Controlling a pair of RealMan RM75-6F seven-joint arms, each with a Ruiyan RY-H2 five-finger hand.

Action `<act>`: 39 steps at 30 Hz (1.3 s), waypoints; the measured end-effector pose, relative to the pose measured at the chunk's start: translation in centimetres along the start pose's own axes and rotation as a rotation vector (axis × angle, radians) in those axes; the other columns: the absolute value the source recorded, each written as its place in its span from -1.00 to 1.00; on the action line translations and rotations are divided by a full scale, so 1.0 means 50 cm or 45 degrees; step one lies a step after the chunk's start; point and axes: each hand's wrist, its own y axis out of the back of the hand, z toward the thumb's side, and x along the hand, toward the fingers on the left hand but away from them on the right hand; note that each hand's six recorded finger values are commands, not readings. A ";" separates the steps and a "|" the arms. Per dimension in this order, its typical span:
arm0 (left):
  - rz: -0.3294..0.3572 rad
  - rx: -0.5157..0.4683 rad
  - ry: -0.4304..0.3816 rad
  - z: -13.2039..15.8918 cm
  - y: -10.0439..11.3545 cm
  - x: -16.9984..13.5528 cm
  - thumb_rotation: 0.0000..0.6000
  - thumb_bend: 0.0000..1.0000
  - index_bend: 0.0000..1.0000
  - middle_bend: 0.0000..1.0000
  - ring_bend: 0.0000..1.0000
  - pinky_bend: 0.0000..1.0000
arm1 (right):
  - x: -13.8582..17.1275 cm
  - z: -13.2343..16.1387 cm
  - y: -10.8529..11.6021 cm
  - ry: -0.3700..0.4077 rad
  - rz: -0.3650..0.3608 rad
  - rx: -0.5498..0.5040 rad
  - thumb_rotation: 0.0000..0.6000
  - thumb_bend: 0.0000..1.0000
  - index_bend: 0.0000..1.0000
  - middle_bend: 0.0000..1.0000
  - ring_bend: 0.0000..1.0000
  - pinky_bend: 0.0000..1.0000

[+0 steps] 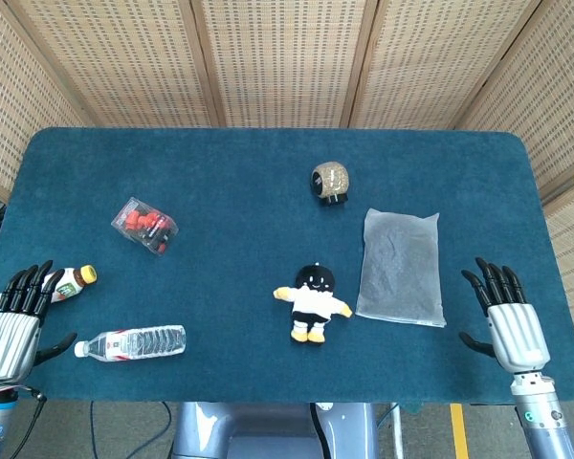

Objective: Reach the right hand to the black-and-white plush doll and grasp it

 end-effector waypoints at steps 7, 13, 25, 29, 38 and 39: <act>-0.002 0.007 -0.001 0.002 -0.001 0.000 1.00 -0.80 -1.00 -1.00 -1.00 -0.88 | -0.017 0.016 -0.003 0.024 0.014 -0.048 1.00 -0.61 -0.46 -1.00 -1.00 -0.97; -0.008 0.008 0.007 -0.001 -0.003 0.003 1.00 -0.80 -1.00 -1.00 -1.00 -0.88 | -0.063 0.070 0.001 0.100 0.021 -0.095 1.00 -0.60 -0.33 -0.97 -1.00 -0.92; -0.008 -0.030 0.058 -0.031 -0.001 0.014 1.00 -0.80 -1.00 -1.00 -1.00 -0.88 | -0.161 0.264 -0.010 0.281 0.069 -0.123 1.00 -0.50 -0.23 -0.92 -1.00 -0.91; -0.007 -0.027 0.073 -0.041 -0.001 0.018 1.00 -0.80 -1.00 -1.00 -1.00 -0.90 | -0.179 0.333 -0.023 0.299 0.088 -0.113 1.00 -0.46 -0.21 -0.92 -1.00 -0.91; -0.022 -0.028 0.080 -0.049 -0.009 0.024 1.00 -0.79 -1.00 -1.00 -1.00 -0.91 | -0.221 0.470 -0.085 0.254 0.220 -0.134 1.00 -0.41 -0.17 -0.94 -1.00 -0.93; -0.024 -0.028 0.081 -0.049 -0.010 0.024 1.00 -0.79 -1.00 -1.00 -1.00 -0.91 | -0.225 0.487 -0.095 0.243 0.240 -0.129 1.00 -0.41 -0.17 -0.94 -1.00 -0.93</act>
